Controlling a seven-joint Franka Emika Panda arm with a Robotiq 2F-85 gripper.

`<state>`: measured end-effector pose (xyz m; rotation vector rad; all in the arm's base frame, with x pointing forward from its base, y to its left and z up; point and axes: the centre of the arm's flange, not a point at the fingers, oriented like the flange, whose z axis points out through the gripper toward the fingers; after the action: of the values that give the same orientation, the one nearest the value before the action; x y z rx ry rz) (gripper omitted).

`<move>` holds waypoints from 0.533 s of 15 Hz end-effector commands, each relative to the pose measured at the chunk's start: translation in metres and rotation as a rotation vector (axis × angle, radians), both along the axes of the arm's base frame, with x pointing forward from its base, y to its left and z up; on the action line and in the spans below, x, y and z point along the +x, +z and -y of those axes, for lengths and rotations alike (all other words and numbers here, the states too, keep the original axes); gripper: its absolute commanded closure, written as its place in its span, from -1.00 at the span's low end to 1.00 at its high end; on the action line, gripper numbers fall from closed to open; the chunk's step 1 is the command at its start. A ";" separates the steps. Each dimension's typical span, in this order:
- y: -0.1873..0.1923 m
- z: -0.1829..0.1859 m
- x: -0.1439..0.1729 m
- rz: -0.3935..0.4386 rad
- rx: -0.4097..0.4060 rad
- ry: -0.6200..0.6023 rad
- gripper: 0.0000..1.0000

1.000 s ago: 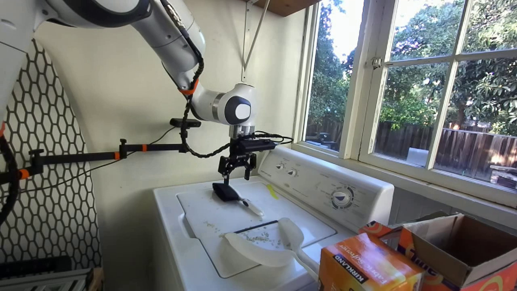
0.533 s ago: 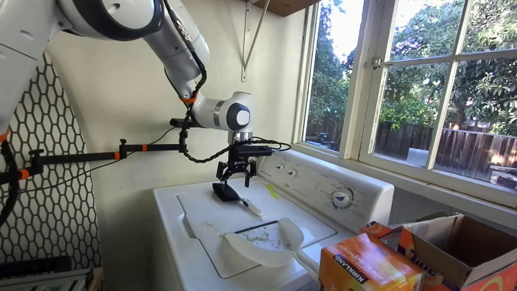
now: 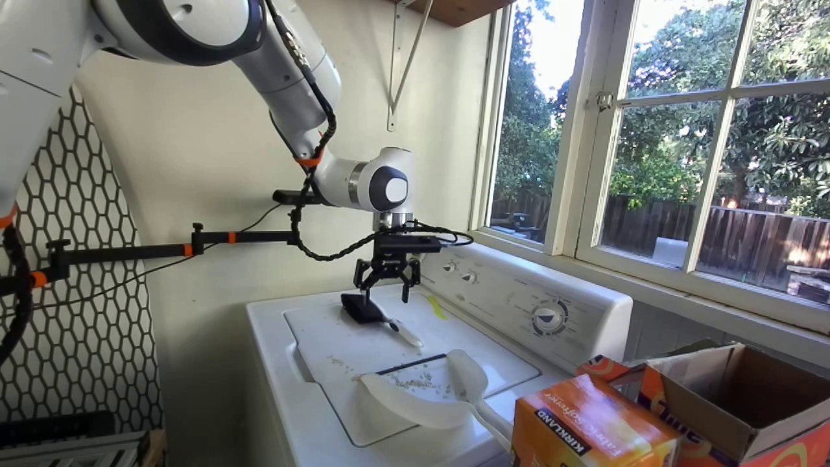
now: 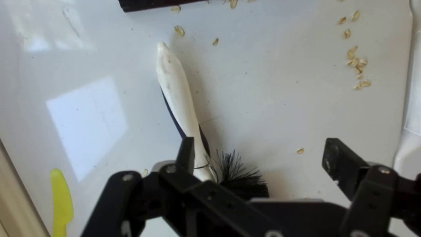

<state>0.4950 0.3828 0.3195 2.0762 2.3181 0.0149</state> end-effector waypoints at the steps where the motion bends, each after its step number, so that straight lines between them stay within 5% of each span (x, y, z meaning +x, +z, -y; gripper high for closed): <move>1: -0.017 -0.004 0.005 0.013 0.043 -0.080 -1.00; 8: -0.052 -0.014 0.017 0.044 0.093 -0.106 -1.00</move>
<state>0.5060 0.3911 0.2840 2.1980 2.2410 0.1429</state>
